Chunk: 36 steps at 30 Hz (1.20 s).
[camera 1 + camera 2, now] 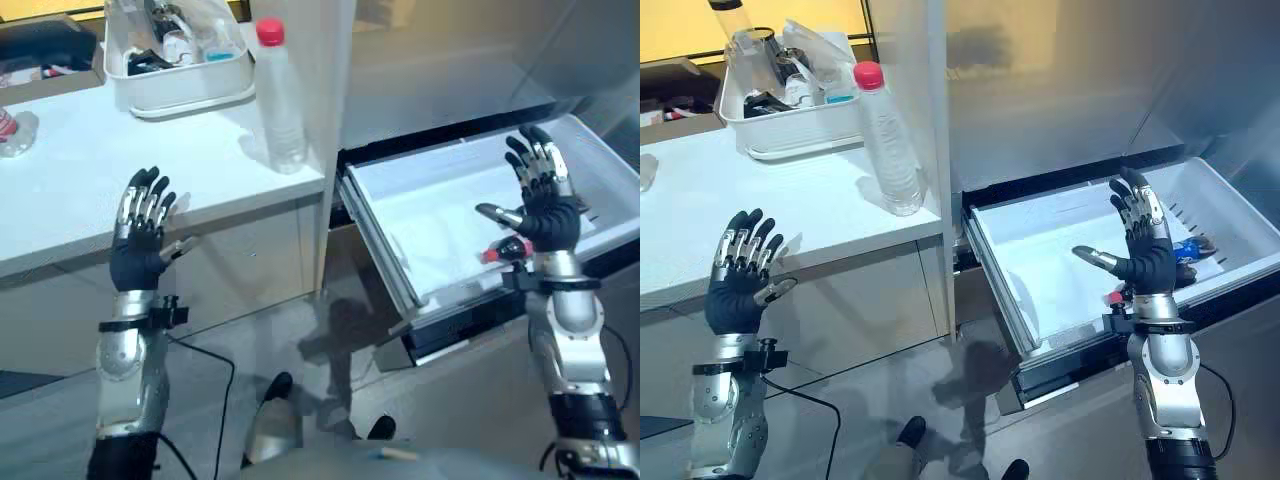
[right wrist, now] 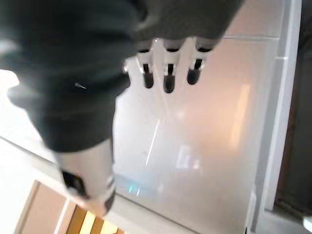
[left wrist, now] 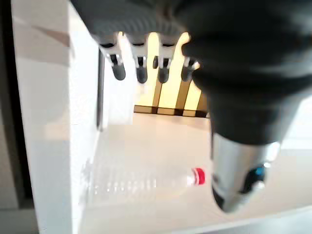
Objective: Take the drinks into the refrigerator
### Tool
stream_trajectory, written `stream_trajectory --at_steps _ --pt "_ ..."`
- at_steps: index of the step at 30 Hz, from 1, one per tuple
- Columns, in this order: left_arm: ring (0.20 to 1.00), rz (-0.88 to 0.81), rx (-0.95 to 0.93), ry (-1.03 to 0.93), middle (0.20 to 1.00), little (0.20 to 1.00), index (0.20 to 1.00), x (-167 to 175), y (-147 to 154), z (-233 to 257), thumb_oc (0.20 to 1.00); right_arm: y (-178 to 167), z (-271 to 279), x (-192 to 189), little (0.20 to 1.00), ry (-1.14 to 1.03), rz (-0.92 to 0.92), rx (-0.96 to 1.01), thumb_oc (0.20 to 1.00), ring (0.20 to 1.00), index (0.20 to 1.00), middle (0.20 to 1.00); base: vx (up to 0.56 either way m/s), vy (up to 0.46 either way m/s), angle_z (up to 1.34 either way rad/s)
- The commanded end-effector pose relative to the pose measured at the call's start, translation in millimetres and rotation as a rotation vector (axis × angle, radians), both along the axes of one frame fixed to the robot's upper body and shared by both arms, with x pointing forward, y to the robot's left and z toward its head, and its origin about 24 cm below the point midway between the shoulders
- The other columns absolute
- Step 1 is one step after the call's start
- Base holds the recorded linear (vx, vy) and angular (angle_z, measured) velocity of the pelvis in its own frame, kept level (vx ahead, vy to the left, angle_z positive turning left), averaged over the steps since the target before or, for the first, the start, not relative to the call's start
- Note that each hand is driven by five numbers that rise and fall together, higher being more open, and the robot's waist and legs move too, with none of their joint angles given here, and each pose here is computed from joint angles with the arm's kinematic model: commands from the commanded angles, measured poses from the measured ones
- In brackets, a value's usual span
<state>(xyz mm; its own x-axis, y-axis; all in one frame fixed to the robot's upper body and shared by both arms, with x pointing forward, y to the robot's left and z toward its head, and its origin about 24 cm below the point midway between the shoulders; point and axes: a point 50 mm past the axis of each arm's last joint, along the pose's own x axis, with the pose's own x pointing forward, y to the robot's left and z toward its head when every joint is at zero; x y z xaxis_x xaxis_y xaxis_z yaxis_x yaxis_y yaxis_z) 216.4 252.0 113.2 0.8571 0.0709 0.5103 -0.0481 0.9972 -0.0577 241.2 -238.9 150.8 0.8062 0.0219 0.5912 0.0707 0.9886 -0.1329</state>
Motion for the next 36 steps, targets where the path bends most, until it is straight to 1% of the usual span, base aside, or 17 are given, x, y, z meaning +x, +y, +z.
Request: stream_trajectory --at_steps 1,9,19,21,25,32,36 --pt "1.000 -0.022 0.053 -0.163 1.000 1.000 1.000 2.5 -7.9 30.5 1.000 -1.7 37.1 -12.0 1.000 -0.200 -0.004 -0.064 1.000 1.000 1.000 1.000 0.00 -0.424 2.68" --pt "1.000 -0.016 0.038 -0.162 1.000 1.000 1.000 2.2 -7.5 30.2 1.000 3.8 36.9 -10.0 1.000 -0.201 0.017 -0.055 1.000 1.000 1.000 1.000 0.00 0.009 -0.04" --pt "1.000 -0.038 0.003 -0.078 1.000 1.000 1.000 8.5 -6.8 15.7 1.000 18.6 32.4 -7.1 1.000 -0.171 0.102 -0.055 1.000 1.000 1.000 1.000 0.01 0.032 -0.30" --pt "1.000 -0.020 -0.014 -0.050 1.000 1.000 1.000 11.1 -3.5 9.5 1.000 23.0 31.0 -6.3 1.000 -0.161 0.136 -0.053 1.000 1.000 1.000 1.000 0.05 0.040 -0.23" --pt "1.000 0.055 0.012 -0.032 1.000 1.000 1.000 18.7 6.8 8.9 1.000 29.7 33.9 -6.1 1.000 -0.167 0.208 -0.047 1.000 1.000 1.000 1.000 0.03 0.027 -0.41" --pt "1.000 0.081 -0.023 -0.056 1.000 1.000 1.000 20.3 14.5 11.8 1.000 35.5 43.8 -13.1 1.000 -0.219 0.293 -0.033 1.000 1.000 1.000 1.000 0.03 0.024 -0.22" --pt "1.000 0.118 -0.034 -0.035 1.000 1.000 1.000 18.5 22.6 5.7 1.000 38.7 47.1 -15.4 1.000 -0.226 0.335 -0.057 1.000 1.000 1.000 1.000 0.03 0.022 -0.19"
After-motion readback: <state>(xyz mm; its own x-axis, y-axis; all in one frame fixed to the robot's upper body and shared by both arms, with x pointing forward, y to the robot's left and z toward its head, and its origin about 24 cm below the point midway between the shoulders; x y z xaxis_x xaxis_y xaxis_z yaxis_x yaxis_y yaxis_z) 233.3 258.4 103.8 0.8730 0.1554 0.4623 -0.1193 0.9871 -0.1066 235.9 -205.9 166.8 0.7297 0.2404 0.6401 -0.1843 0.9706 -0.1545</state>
